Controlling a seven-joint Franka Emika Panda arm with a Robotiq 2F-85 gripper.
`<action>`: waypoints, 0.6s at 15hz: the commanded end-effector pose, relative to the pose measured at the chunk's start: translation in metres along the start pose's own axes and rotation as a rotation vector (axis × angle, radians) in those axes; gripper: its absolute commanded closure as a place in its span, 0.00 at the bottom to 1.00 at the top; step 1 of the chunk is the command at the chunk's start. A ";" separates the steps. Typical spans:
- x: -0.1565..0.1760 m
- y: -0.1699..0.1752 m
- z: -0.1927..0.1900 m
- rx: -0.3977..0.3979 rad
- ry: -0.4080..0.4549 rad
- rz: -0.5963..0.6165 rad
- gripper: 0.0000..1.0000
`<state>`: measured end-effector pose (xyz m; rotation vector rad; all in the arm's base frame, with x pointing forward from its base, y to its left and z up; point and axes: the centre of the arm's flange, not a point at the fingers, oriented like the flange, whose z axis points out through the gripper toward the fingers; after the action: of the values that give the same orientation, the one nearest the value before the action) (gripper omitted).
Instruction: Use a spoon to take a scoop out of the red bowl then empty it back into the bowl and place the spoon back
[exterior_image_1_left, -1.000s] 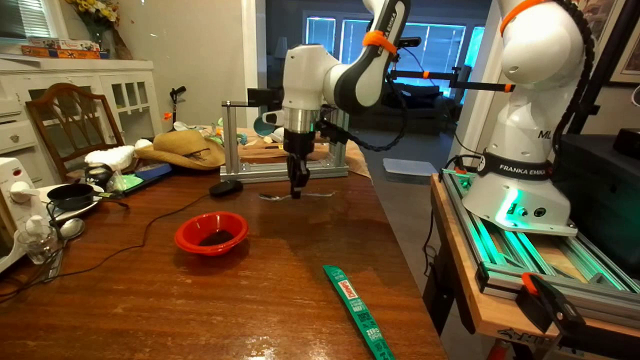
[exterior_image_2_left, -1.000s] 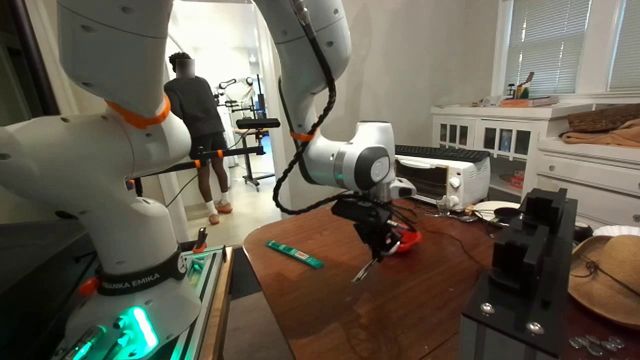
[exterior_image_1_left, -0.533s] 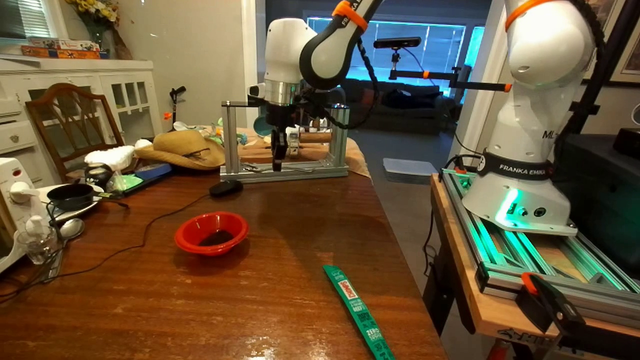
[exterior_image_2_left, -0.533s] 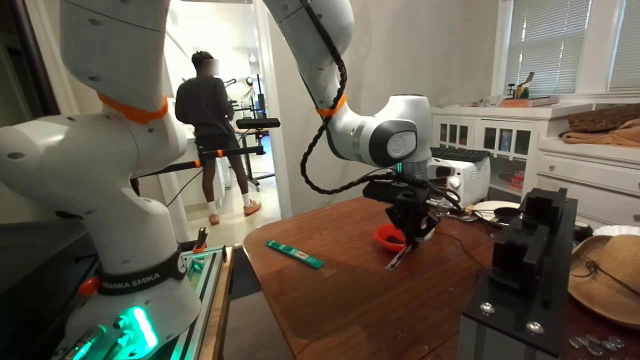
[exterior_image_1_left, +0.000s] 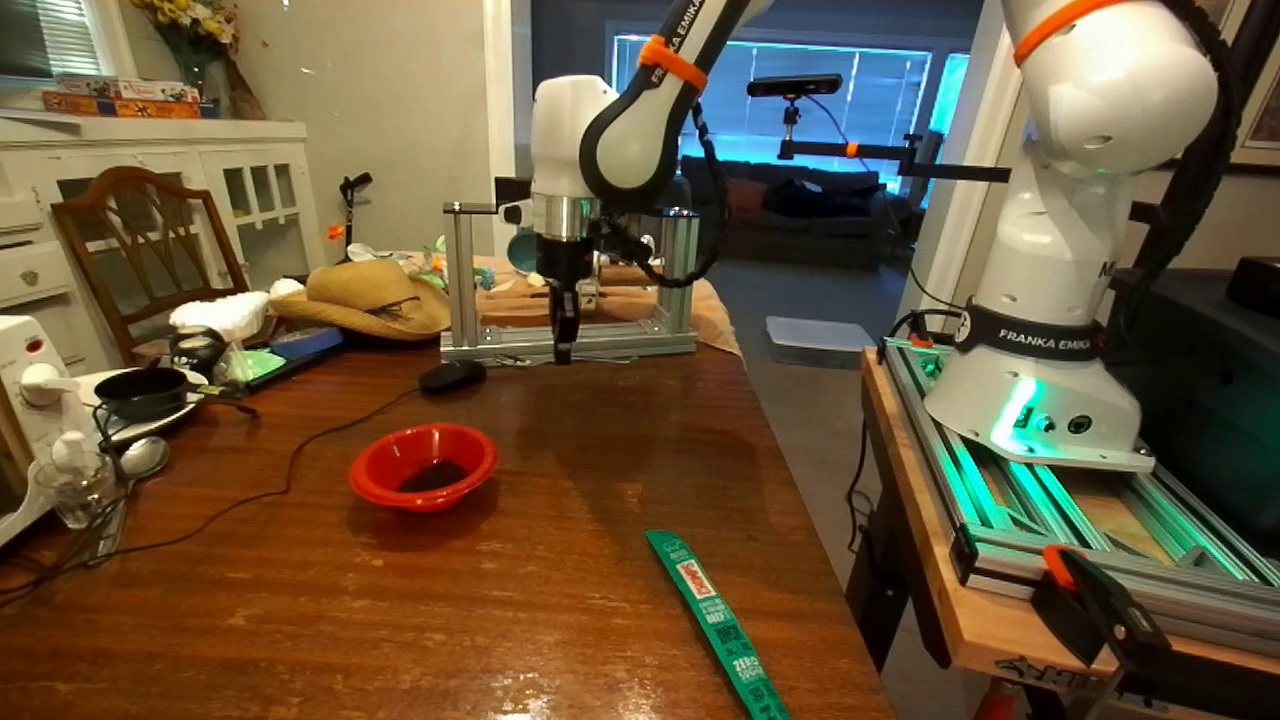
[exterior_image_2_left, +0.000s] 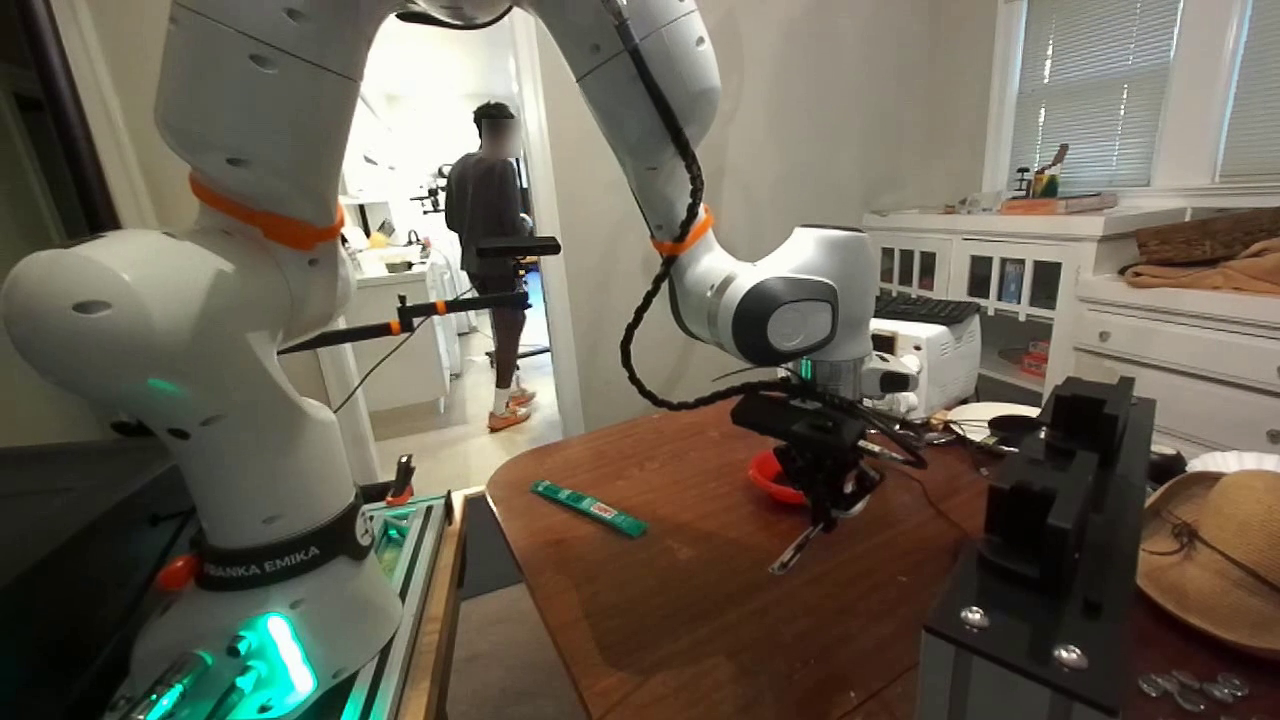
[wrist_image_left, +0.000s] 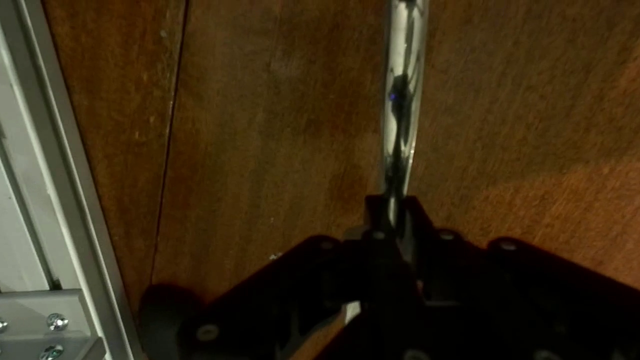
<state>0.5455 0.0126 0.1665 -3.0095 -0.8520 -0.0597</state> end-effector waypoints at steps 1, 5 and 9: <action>0.003 -0.004 0.021 -0.022 0.015 0.021 0.97; 0.005 -0.011 0.043 -0.015 -0.011 0.051 0.97; 0.005 -0.019 0.061 0.001 -0.035 0.077 0.97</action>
<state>0.5376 0.0272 0.1208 -3.0375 -0.7925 -0.0046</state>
